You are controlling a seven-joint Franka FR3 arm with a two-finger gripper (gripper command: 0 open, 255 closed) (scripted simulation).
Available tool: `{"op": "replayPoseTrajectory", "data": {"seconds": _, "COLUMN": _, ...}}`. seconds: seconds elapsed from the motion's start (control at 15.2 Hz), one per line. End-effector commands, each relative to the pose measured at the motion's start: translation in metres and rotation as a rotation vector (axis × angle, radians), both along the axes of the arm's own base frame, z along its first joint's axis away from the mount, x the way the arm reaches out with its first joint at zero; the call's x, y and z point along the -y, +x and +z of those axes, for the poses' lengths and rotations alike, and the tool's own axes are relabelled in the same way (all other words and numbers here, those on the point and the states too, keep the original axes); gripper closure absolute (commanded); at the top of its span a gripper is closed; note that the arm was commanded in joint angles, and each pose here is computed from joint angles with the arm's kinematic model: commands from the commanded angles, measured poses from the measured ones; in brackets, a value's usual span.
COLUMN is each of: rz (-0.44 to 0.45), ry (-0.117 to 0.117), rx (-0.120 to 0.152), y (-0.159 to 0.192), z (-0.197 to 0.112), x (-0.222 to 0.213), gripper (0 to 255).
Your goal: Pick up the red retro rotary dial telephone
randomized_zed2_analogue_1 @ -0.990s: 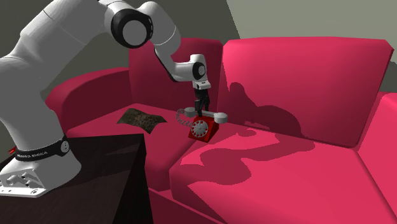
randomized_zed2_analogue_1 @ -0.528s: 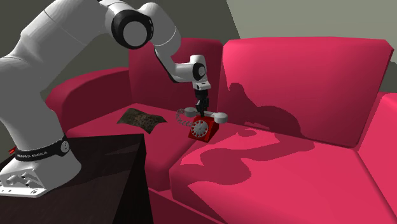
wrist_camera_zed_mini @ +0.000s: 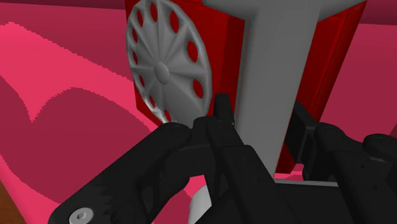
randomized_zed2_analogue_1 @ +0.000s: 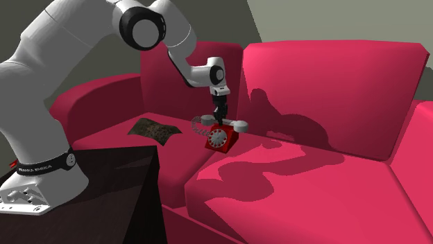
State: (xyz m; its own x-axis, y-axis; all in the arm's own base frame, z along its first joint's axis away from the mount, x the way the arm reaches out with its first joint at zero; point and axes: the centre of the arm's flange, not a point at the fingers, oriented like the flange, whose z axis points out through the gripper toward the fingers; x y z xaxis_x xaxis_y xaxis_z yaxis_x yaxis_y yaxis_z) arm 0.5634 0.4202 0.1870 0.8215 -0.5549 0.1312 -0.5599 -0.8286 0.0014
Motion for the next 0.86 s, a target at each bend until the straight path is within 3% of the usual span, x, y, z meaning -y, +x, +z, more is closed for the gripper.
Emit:
{"op": "replayPoseTrajectory", "data": {"seconds": 0.0, "rz": 0.000, "ry": 0.002, "rx": 0.003, "y": 0.001, "z": 0.013, "x": -0.002, "gripper": 255}}
{"op": "replayPoseTrajectory", "data": {"seconds": 0.79, "rz": 0.000, "ry": 0.002, "rx": 0.003, "y": 0.001, "z": 0.066, "x": -0.002, "gripper": 255}}
